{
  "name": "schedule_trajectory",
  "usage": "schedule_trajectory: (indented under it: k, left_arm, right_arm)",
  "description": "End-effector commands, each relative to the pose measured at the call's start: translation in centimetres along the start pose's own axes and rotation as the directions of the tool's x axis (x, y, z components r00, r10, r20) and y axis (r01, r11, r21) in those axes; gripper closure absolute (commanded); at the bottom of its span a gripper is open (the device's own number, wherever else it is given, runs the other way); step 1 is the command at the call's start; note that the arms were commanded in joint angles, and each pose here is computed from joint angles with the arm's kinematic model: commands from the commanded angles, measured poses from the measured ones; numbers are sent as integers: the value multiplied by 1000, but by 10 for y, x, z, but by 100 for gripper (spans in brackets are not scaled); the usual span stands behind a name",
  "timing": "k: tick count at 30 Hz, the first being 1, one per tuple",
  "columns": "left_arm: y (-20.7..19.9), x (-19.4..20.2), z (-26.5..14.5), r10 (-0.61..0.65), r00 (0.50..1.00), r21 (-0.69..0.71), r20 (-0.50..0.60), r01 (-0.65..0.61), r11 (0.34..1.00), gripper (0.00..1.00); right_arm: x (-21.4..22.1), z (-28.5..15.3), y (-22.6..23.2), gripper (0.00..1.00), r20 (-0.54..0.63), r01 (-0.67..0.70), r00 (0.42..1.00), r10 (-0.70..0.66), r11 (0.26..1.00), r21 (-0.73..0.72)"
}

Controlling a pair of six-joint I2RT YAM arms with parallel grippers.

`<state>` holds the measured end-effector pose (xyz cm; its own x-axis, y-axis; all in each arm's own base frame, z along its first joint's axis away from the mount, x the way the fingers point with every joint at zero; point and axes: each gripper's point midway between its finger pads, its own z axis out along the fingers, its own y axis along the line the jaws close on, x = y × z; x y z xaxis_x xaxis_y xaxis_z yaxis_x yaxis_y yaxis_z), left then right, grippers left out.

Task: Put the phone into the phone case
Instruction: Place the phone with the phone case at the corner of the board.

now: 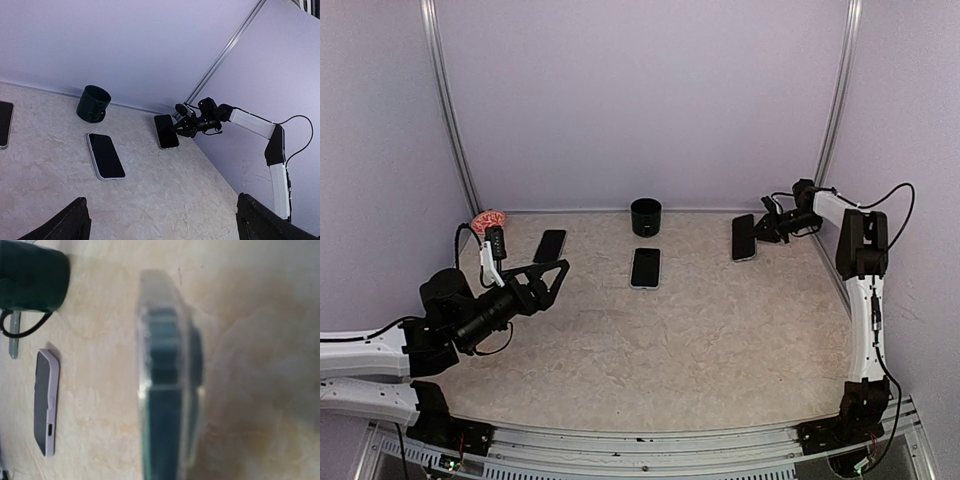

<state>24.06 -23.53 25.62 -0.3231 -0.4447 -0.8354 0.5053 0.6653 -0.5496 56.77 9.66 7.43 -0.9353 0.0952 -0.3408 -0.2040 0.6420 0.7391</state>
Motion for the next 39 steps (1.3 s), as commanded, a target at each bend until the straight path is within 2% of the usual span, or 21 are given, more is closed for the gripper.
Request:
schedule_trajectory:
  k: [1, 9, 12, 19, 31, 37, 39]
  left_arm:
    - [-6, -7, 3, -21, 1000, 23, 20, 21, 1000, 1]
    - [-5, -3, 5, -32, 999, 24, 11, 32, 999, 1]
    - [-5, -2, 6, -32, 999, 24, 8, 32, 999, 1]
    - [-6, -1, 7, -29, 1000, 25, 3, 29, 999, 1]
    - [-8, -4, 9, -17, 1000, 33, 12, 16, 999, 1]
    - [-7, -3, 9, -10, 1000, 30, 11, 10, 999, 1]
    - [-6, -2, 8, -9, 1000, 28, 10, 9, 1000, 1]
  right_arm:
    - [-9, -4, -15, 88, 28, 4, 1000, -5, 1000, 12]
    - [-13, -6, -25, 82, 46, -19, 999, 19, 1000, 12]
    - [-12, -6, -24, 89, 43, -22, 999, 22, 1000, -9]
    - [-1, -11, -11, 97, 24, -21, 999, 23, 996, -84]
    - [8, -25, 24, 100, 42, -12, 999, 23, 969, -247]
    - [9, -20, 11, 100, 34, -29, 999, 36, 981, -193]
    - [6, -20, 5, 95, 37, -28, 999, 34, 987, -156]
